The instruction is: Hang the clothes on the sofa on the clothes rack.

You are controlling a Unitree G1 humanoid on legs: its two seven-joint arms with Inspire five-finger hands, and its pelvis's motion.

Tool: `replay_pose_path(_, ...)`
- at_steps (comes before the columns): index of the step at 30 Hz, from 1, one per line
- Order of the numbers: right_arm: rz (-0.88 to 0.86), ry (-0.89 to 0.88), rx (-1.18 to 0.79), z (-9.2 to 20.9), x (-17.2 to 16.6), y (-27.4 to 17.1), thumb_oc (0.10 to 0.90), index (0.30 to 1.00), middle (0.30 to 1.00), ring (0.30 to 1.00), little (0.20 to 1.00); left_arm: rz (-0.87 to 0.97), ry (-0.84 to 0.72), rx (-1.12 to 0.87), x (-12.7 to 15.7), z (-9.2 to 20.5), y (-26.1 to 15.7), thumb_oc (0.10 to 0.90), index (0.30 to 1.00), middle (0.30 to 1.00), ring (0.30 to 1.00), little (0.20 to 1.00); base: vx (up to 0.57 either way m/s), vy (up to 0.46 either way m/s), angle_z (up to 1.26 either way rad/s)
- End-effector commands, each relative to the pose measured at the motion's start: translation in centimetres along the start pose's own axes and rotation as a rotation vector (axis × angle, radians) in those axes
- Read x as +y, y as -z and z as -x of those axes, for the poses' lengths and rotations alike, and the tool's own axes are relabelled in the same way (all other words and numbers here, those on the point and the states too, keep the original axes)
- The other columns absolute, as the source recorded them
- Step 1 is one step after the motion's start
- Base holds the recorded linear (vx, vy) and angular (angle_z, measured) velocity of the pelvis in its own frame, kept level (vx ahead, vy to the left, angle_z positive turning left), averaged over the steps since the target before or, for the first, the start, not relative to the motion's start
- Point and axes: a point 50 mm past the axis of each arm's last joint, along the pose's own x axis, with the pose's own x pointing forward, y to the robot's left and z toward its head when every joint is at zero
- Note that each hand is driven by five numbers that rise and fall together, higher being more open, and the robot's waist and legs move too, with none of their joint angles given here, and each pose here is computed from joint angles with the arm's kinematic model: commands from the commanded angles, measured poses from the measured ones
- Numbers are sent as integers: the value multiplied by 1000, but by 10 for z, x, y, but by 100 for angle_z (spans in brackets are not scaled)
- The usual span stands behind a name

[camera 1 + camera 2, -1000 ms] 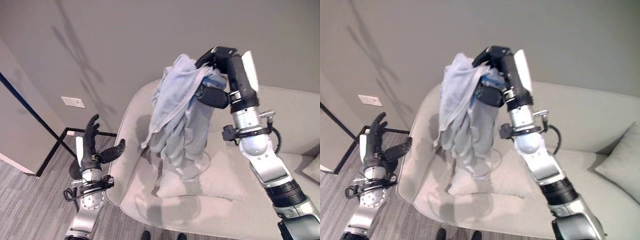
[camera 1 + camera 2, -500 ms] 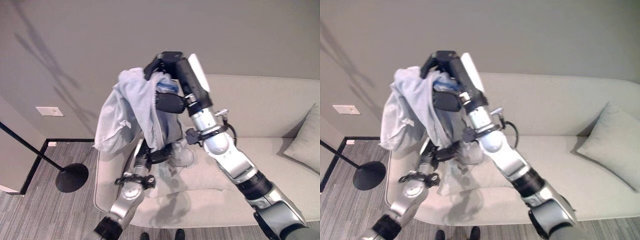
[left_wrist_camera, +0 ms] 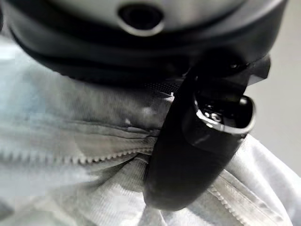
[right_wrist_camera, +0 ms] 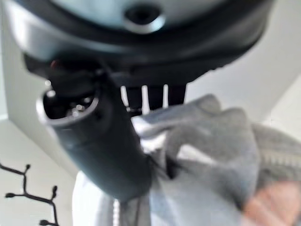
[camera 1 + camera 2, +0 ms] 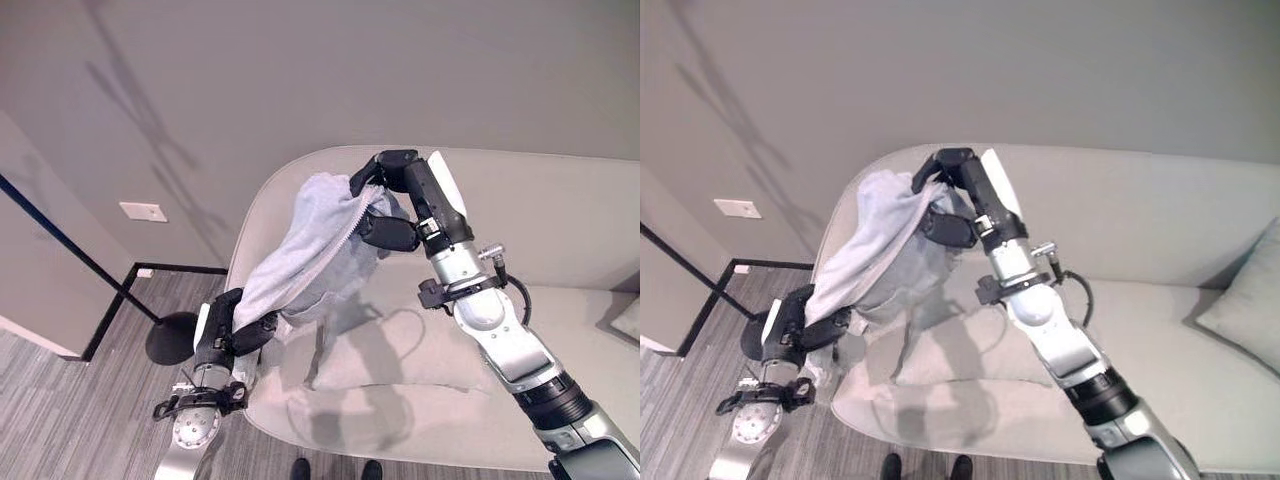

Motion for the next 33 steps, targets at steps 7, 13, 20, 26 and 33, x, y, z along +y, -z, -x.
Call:
replay_pose_path(7,189,356,-243,29,-101,-44,400,300,300,300,300,-502,-472,-374,116,8,-73,400,300,300,300,300,-126,-17,30)
replay_pose_path(13,254,418,-161,48,-92,-30,400,300,300,300,300,-452,-555,-494,101,5,-87,400,300,300,300,300,-108,110,68)
replay_pose_path(20,131,409,-44,55,-65,-6,400,300,300,300,300,-373,-345,-539,53,-11,-89,400,300,300,300,300,-87,318,22)
replay_pose_path(26,106,412,68,70,-62,11,400,300,300,300,300,-361,-152,-492,20,-13,-77,400,300,300,300,300,-84,530,20)
replay_pose_path(33,143,467,249,98,-54,33,400,300,300,300,300,-398,-100,-491,15,-12,-76,400,300,300,300,300,-163,538,35)
